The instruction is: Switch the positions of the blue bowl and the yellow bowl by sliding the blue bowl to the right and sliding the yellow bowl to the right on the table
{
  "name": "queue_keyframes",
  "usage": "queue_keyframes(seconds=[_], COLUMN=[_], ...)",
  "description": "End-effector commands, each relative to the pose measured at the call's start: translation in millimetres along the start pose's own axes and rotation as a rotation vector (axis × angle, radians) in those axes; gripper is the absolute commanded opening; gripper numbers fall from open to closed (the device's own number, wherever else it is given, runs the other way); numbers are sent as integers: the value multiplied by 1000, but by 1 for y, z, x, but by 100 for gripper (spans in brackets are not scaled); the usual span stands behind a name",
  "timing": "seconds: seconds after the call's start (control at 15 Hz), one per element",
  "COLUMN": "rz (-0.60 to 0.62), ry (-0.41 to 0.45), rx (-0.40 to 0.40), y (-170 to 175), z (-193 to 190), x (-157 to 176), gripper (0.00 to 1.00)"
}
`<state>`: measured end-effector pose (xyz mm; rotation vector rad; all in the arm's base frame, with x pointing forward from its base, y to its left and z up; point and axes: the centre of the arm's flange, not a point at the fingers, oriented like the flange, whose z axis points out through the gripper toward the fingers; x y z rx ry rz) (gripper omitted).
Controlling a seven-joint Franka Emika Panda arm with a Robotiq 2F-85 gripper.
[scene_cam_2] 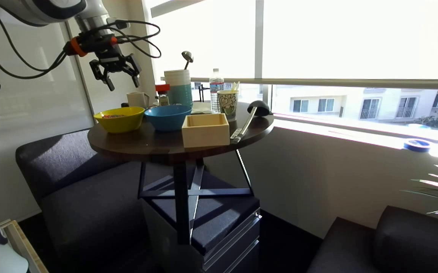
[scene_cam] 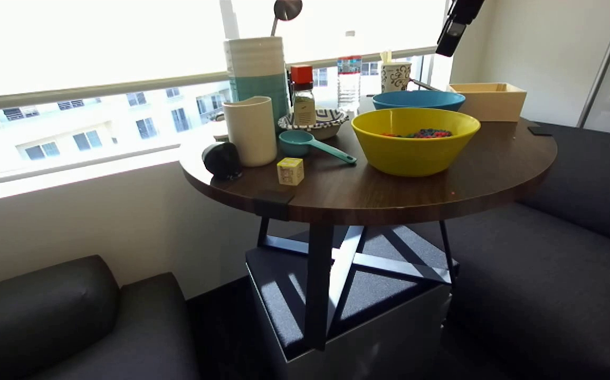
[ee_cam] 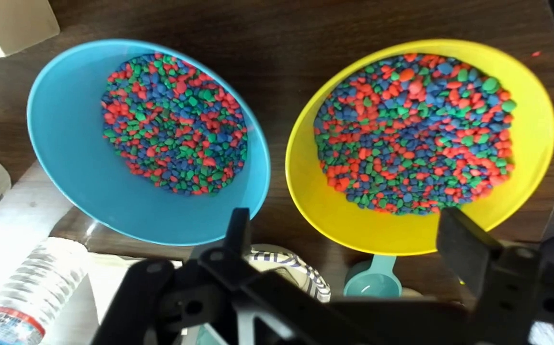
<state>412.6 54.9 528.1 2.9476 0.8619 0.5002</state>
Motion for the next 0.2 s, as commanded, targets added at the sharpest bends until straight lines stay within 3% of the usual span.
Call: queue_keyframes(seconds=[0.0,0.13], rz=[2,3], ry=[-1,-5], rx=[2,5], y=[1,2], z=[1,3], x=[0,0], gripper=[100,100])
